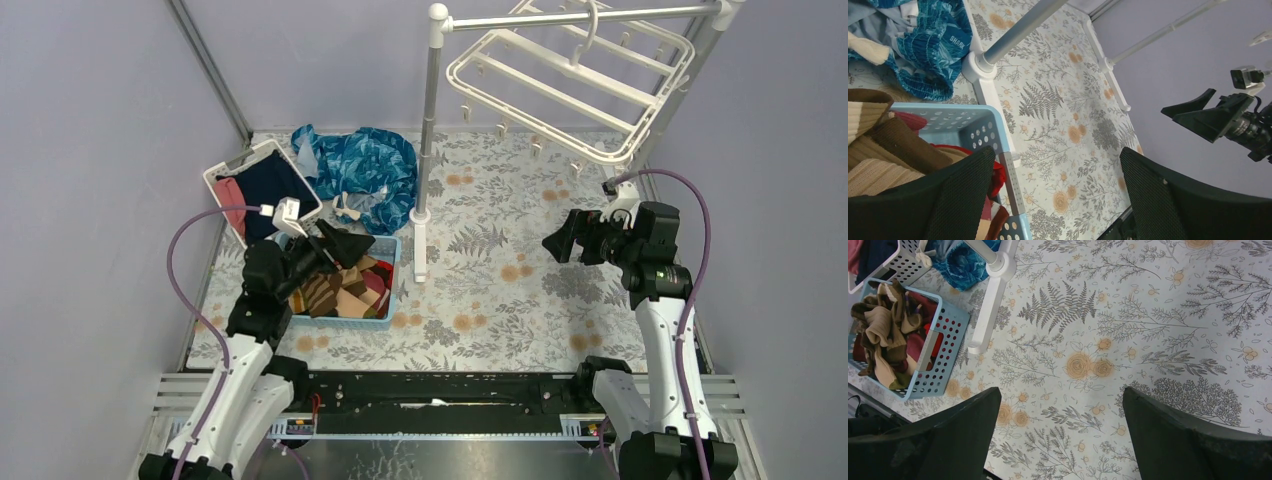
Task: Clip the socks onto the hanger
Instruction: Pick up the sock from the bin.
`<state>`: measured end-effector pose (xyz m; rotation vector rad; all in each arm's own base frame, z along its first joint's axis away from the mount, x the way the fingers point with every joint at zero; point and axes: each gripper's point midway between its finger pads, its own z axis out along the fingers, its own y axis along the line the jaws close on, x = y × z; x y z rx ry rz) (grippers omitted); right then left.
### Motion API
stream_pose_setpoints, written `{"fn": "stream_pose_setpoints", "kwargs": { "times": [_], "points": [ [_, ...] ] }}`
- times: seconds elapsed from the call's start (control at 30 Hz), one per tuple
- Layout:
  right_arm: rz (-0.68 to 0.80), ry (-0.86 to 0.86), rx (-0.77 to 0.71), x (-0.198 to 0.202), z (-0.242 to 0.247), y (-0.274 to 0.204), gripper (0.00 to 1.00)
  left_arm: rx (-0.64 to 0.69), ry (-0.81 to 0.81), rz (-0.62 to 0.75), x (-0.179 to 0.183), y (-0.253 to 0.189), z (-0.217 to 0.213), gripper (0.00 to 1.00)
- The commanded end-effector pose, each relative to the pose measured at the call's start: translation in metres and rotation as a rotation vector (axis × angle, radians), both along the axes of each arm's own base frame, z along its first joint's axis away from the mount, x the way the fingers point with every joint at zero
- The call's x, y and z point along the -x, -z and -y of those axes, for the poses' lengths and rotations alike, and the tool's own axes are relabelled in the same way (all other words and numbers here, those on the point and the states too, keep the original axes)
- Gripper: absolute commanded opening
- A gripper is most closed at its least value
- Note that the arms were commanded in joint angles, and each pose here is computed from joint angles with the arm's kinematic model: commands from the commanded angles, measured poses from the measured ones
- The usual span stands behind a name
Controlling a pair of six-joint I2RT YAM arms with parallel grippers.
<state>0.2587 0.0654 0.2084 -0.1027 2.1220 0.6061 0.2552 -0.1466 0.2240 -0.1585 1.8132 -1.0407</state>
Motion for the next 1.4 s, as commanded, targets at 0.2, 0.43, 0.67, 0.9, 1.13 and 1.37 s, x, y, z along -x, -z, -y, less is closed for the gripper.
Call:
{"fn": "stream_pose_setpoints", "kwargs": {
  "times": [0.2,0.43,0.67,0.9,1.13,1.37],
  "points": [
    [0.020,-0.034,-0.029,0.003,-0.007,-0.002,1.00,0.005,0.021,-0.005,0.013,-0.011,0.001,0.99],
    [0.155,-0.444,0.000,0.036,-0.042,0.016,1.00,-0.249,-0.086,-0.045,0.019,-0.001,0.014,0.97],
    [0.232,-0.612,0.044,0.057,-0.051,0.015,1.00,-0.518,-0.236,-0.071,0.006,0.023,0.022,0.93],
    [0.222,-0.641,0.060,0.059,-0.050,0.015,1.00,-0.591,-0.402,-0.130,0.006,0.014,-0.014,0.68],
    [0.181,-0.637,0.061,0.061,-0.048,0.021,1.00,-0.511,-0.616,-0.259,0.024,0.022,-0.053,0.42],
    [0.174,-0.634,0.074,0.060,-0.047,0.022,1.00,-0.567,-0.773,-0.334,0.024,0.043,-0.072,0.41]
  ]
}}
